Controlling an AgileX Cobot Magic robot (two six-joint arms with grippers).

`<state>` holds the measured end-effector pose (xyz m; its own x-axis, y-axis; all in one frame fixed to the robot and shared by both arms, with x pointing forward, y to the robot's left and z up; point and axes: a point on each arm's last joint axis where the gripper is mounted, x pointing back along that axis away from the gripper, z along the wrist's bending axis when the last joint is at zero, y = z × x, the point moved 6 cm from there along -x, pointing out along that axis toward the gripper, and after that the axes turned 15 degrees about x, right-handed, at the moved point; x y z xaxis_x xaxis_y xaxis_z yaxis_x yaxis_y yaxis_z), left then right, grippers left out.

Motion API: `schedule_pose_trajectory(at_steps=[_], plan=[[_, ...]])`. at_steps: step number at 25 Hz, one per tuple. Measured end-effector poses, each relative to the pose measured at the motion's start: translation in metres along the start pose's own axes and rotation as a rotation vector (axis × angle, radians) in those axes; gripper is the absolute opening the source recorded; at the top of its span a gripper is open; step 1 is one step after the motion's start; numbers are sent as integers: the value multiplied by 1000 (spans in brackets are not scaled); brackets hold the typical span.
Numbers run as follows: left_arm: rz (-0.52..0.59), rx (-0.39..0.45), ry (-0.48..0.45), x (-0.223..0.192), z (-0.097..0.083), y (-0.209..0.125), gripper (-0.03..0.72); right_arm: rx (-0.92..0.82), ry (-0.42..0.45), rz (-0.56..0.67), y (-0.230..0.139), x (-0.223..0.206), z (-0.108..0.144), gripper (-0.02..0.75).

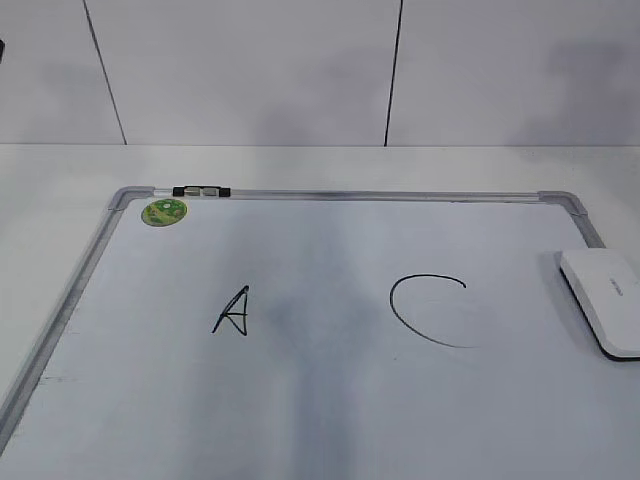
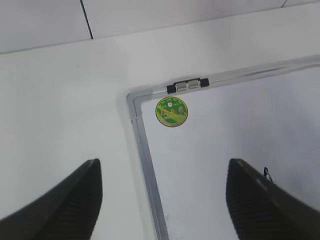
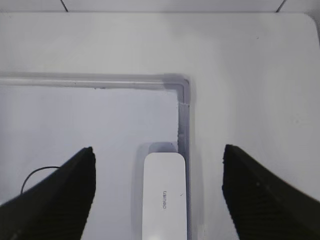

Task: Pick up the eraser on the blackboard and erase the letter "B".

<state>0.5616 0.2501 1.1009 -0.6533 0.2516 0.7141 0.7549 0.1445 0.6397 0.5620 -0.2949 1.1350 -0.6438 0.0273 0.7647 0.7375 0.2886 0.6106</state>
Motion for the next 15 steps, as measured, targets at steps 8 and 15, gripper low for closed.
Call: schedule_pose_trajectory(at_steps=[8,15], plan=[[-171,-37,-40,71,-17,2,575,-3,11,-224,-1,85,7,604],[-271,-48,-62,119,-22,-30,548,22,8,-360,-33,135,19,596]])
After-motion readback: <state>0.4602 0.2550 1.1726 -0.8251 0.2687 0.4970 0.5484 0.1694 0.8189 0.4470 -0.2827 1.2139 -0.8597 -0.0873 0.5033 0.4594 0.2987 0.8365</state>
